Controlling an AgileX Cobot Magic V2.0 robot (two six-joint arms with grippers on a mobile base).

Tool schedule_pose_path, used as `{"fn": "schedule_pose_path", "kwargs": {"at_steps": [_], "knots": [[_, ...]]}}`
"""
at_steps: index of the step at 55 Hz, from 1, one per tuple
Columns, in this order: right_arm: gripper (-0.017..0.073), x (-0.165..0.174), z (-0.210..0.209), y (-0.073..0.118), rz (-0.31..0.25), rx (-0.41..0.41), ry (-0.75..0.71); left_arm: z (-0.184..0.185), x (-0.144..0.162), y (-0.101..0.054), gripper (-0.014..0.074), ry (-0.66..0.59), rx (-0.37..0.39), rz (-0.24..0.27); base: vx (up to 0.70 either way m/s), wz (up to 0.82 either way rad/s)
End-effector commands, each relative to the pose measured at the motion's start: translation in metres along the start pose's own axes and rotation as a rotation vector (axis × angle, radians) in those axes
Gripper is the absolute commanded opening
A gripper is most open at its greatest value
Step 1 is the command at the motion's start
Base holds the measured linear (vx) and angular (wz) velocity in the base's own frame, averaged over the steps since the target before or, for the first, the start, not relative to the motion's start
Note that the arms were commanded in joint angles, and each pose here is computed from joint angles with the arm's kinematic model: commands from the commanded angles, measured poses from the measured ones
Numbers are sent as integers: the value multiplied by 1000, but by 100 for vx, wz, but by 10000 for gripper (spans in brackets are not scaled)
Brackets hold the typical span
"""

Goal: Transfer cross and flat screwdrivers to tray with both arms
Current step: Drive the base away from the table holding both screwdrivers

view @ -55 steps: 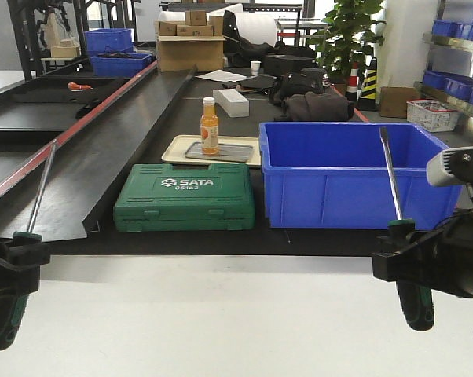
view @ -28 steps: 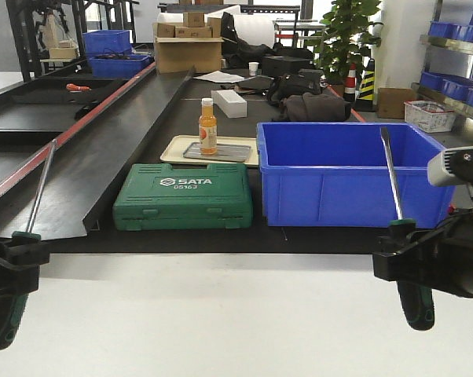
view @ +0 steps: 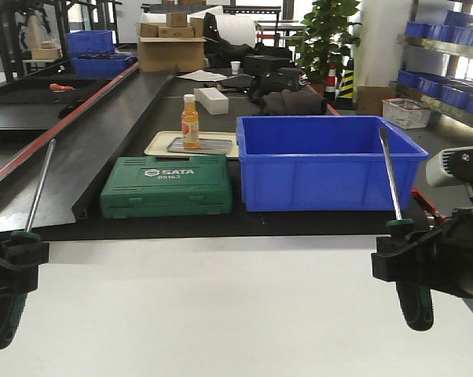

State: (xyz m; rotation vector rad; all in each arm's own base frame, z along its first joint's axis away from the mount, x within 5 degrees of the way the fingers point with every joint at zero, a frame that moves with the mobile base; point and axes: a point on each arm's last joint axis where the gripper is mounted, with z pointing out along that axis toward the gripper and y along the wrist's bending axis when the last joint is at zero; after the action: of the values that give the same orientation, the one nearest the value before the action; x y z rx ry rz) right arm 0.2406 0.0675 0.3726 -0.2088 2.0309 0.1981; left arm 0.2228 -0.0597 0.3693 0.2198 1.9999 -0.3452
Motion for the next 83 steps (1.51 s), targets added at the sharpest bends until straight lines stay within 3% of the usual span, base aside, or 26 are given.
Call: {"fn": "schedule_pose_path", "kwargs": {"at_steps": [1, 31, 83], "knots": [[-8, -21, -14, 1, -6, -8, -148, -11, -19, -2, 3, -133, -4, -22, -19, -28], [-8, -21, -14, 1, -6, -8, -148, -11, -19, -2, 3, -133, -4, -22, -21, -44], [-8, -21, -14, 1, -6, -8, -148, -11, -19, -2, 3, -133, -4, -22, -14, -71]]}}
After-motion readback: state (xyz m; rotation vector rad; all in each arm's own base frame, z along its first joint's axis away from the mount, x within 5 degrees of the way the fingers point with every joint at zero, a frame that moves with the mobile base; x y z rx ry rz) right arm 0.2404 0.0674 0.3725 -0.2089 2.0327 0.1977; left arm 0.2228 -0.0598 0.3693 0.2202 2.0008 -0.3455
